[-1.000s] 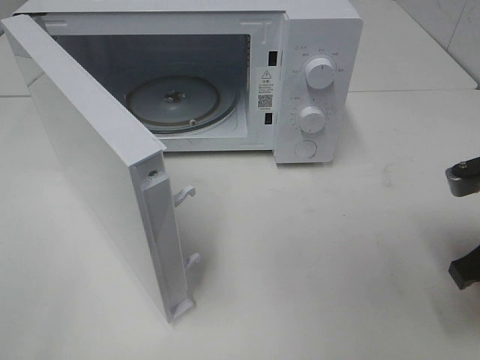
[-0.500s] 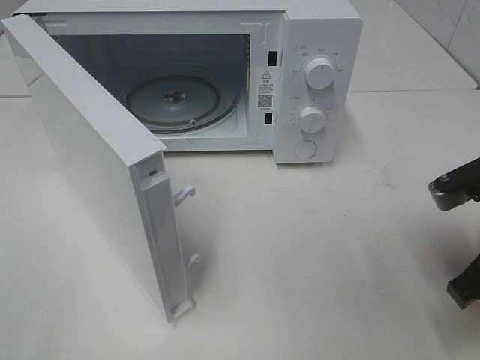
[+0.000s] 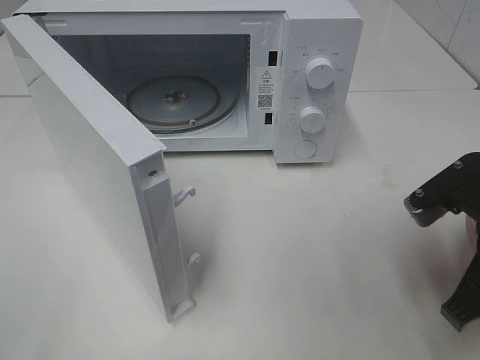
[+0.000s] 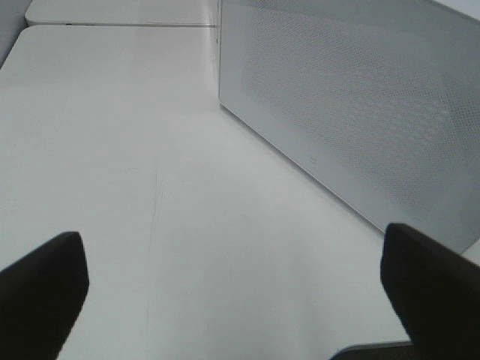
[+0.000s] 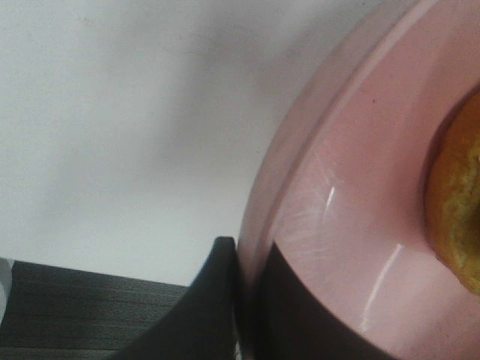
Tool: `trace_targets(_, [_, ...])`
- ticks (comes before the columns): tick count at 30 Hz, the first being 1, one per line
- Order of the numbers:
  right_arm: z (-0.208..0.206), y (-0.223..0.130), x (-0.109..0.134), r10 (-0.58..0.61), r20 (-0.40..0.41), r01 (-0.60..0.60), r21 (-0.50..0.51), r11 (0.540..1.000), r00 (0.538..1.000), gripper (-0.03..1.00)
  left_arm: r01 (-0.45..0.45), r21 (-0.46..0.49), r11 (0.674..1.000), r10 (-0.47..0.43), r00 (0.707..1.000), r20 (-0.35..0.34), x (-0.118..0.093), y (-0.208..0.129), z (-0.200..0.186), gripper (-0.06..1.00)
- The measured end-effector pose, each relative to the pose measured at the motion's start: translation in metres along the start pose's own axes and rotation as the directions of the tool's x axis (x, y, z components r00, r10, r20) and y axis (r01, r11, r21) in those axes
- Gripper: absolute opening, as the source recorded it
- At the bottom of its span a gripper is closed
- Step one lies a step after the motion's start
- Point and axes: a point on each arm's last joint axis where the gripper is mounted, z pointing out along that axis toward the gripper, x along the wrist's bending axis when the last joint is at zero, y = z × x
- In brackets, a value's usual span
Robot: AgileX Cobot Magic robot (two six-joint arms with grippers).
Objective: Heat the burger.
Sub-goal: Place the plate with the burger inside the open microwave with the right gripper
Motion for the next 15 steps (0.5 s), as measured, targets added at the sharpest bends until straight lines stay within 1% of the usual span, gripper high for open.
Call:
trace_targets(8, [-0.015, -0.007, 0.011, -0.081, 0.005, 0.081, -0.063, 0.995, 0.997, 0.03, 0.000, 0.000, 1.000, 0.000, 1.000, 0.000, 0.000, 0.000, 0.000, 0.98])
trace_targets(15, [-0.024, -0.013, 0.017, -0.139, 0.019, 0.140, -0.089, 0.986, 0.990, 0.03, 0.000, 0.000, 1.000, 0.000, 1.000, 0.000, 0.000, 0.000, 0.000, 0.98])
